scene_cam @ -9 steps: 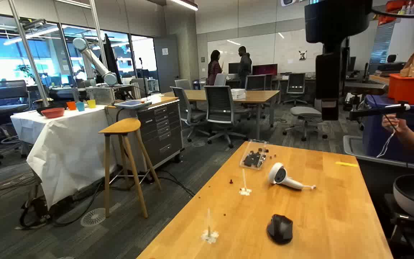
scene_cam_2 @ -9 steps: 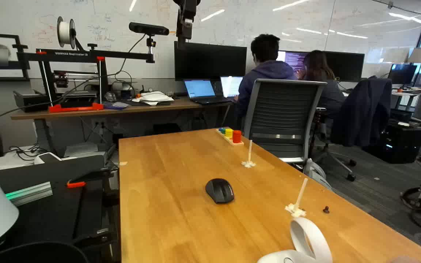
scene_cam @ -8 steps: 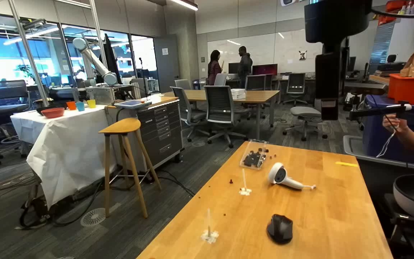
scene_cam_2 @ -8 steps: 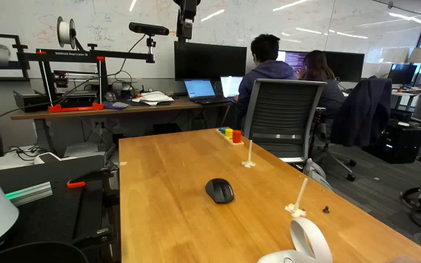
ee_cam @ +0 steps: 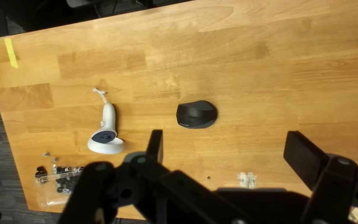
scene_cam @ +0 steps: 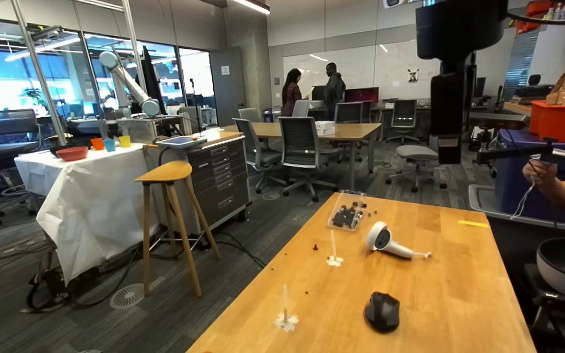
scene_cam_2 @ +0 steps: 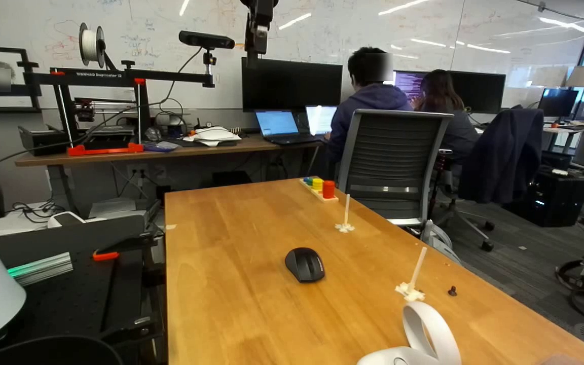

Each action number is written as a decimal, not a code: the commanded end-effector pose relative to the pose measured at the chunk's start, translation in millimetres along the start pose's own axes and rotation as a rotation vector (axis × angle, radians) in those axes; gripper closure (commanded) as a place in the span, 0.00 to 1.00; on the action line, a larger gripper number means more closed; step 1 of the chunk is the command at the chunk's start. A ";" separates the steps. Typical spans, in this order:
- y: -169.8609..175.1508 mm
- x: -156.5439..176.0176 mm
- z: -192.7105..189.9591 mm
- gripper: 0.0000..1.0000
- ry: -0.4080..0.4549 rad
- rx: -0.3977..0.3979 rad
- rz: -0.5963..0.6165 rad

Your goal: Press the left button of the mouse

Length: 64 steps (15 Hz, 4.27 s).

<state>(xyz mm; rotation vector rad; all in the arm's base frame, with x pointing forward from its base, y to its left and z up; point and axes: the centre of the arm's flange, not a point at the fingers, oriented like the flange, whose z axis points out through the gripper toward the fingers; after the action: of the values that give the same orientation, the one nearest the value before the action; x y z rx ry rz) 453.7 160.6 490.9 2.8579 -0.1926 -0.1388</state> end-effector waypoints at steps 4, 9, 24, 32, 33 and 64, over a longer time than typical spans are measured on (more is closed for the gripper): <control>5.8 14.6 3.7 0.00 0.142 -0.120 0.092; 28.6 36.4 17.3 0.25 0.211 -0.157 0.198; 38.3 108.4 157.4 1.00 0.124 0.023 0.358; 8.7 143.4 236.5 1.00 0.104 0.038 0.325; 4.1 147.8 247.3 1.00 0.092 0.036 0.324; -0.3 151.5 363.7 1.00 -0.092 -0.082 0.398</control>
<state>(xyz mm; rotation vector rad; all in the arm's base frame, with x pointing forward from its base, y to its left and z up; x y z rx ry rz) 562.2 43.4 135.0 2.6945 -0.7097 -0.1697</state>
